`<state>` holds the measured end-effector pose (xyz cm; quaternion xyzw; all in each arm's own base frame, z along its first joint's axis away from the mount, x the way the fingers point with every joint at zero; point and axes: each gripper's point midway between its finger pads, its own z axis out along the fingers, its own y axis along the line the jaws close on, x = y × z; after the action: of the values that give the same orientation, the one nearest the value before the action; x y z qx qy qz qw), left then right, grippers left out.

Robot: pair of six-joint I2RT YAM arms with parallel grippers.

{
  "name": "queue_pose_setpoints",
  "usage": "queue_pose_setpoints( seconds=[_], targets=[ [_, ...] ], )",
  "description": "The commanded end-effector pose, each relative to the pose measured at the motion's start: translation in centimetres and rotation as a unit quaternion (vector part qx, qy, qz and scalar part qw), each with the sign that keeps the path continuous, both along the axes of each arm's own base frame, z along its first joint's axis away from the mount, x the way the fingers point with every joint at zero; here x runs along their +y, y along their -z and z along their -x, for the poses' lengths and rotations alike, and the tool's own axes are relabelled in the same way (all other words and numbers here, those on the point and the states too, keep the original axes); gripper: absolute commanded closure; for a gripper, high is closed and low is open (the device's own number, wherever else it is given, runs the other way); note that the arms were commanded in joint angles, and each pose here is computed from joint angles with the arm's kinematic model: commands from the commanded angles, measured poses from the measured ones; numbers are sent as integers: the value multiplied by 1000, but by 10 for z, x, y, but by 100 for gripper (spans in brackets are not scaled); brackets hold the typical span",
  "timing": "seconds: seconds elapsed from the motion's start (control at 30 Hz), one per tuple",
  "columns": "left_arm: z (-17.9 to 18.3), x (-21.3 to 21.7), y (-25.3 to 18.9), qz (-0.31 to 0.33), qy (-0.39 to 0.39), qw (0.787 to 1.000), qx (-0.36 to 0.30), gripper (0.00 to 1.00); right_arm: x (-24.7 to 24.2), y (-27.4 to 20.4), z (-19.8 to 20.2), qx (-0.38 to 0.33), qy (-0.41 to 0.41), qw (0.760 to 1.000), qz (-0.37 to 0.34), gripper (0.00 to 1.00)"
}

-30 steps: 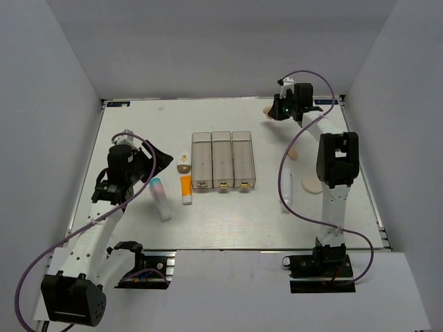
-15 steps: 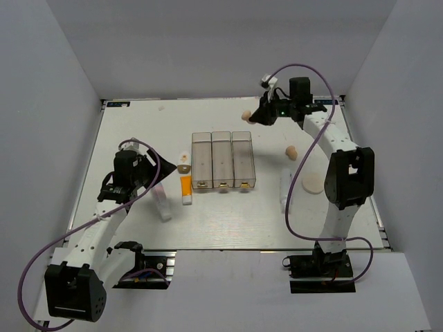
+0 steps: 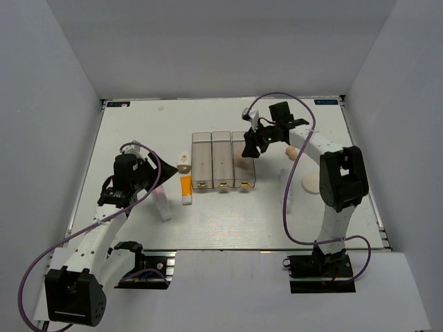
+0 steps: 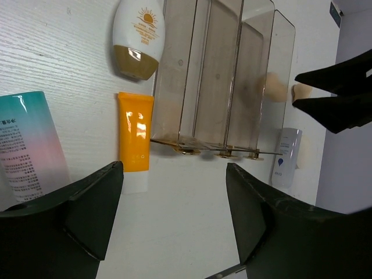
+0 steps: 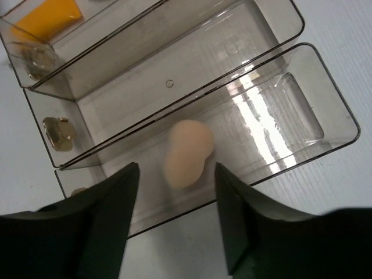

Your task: Organize the makeup

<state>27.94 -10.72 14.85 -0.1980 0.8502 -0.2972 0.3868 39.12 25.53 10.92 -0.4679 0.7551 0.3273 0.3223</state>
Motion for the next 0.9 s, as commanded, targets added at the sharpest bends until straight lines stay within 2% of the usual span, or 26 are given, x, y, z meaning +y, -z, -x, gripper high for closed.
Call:
queue_pose_setpoints(
  seconds=[0.0, 0.1, 0.23, 0.37, 0.4, 0.5, 0.57, 0.6, 0.63, 0.77, 0.87],
  targets=[
    [4, -4, -5, 0, 17, 1000, -17, 19, 2, -14, -5, -41, 7, 999, 12, 36],
    [6, -4, -3, 1, 20, 1000, -13, 19, 2, -13, -4, -39, 13, 999, 17, 32],
    [9, -4, 0, -1, 21, 1000, -9, 19, 0, -31, -10, -55, 35, 998, 12, 36],
    [12, -4, 3, 1, 21, 1000, -9, 19, -19, -60, -29, -92, 113, 989, 17, 49],
    [12, -4, 3, 3, 21, 1000, -9, 19, -27, -61, -35, -99, 131, 986, 23, 56],
    [14, -5, 6, 5, 24, 1000, -10, 19, -58, -50, -46, -97, 199, 973, 64, 72],
    [14, -6, 8, 5, 25, 1000, -8, 19, -82, -42, -54, -103, 248, 958, 96, 80],
    [14, -6, 7, 4, 28, 1000, -10, 19, -91, -35, -54, -102, 260, 954, 111, 80],
    [15, -6, 8, 4, 29, 1000, -8, 19, -103, -30, -56, -102, 274, 948, 125, 78],
    [14, -8, 11, 2, 37, 999, -7, 19, -138, -8, -55, -92, 303, 928, 196, 41],
    [13, -10, 11, 5, 43, 999, -6, 19, -158, 3, -55, -91, 322, 914, 230, 36]
  ],
)
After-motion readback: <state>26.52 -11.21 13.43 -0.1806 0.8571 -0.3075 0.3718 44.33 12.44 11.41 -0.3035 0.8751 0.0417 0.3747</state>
